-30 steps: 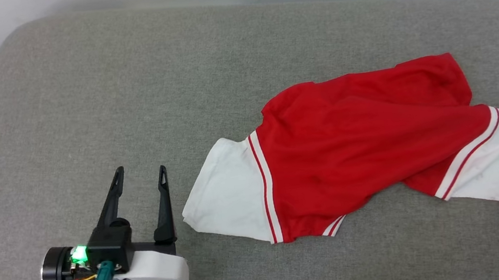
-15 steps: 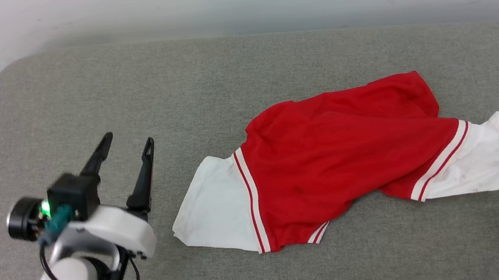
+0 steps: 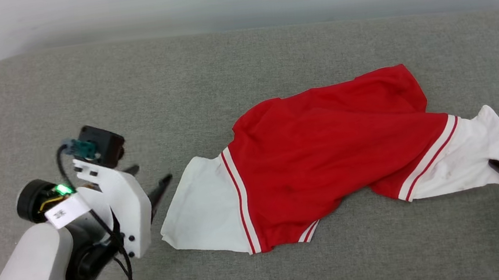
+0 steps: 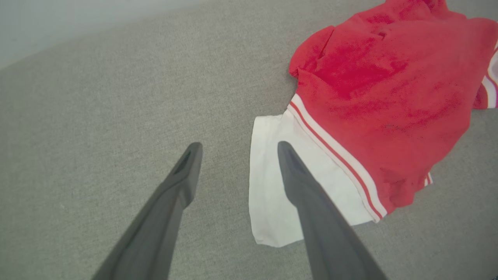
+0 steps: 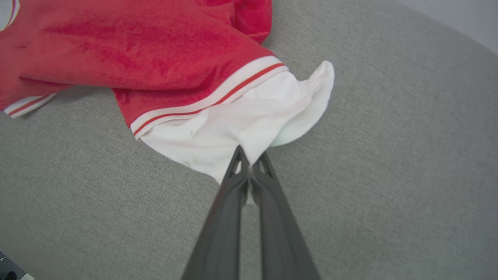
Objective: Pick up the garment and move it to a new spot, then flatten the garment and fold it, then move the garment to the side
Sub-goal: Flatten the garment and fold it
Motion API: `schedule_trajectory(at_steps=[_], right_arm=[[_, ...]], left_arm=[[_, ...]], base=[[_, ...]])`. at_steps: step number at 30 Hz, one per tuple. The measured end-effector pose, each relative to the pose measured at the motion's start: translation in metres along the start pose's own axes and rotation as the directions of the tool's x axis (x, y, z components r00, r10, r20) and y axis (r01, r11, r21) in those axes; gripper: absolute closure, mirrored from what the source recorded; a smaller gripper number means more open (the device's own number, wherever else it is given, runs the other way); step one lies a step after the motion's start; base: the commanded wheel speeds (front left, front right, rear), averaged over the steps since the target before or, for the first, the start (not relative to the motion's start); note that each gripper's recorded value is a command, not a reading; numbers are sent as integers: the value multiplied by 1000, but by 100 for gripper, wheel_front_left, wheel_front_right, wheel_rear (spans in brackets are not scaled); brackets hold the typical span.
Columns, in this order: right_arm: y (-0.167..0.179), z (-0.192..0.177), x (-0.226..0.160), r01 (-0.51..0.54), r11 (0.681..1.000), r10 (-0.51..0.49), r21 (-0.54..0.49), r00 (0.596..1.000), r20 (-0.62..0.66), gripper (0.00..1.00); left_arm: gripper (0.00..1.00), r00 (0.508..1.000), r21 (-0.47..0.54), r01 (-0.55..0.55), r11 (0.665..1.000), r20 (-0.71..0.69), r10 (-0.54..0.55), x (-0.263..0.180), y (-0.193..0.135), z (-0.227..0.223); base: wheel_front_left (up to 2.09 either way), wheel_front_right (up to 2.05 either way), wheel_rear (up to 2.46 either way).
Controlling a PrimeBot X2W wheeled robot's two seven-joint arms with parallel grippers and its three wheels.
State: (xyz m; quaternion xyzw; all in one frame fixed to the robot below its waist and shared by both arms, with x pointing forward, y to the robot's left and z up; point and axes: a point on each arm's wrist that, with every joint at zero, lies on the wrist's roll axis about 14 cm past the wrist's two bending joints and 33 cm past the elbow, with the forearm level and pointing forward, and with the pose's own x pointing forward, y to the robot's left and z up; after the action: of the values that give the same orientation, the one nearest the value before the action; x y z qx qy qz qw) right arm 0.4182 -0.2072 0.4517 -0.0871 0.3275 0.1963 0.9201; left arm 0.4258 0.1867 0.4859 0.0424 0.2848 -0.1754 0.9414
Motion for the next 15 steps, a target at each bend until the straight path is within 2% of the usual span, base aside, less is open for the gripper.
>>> schedule_trajectory(at_steps=[4,9,15], right_arm=[[-1,-3,0,5,1000,-5,8,1000,-7,100],[-2,-7,2,5,1000,-5,17,1000,-20,100],[-2,-9,8,2,1000,-1,23,1000,-30,100]], left_arm=[[0,985,15,53,998,-164,-50,6,-10,-27],[0,941,13,91,996,-328,-81,13,-16,-64],[0,891,-11,100,995,-444,-95,22,-14,-100]], base=[[0,0,0],[0,0,0],[0,0,0]])
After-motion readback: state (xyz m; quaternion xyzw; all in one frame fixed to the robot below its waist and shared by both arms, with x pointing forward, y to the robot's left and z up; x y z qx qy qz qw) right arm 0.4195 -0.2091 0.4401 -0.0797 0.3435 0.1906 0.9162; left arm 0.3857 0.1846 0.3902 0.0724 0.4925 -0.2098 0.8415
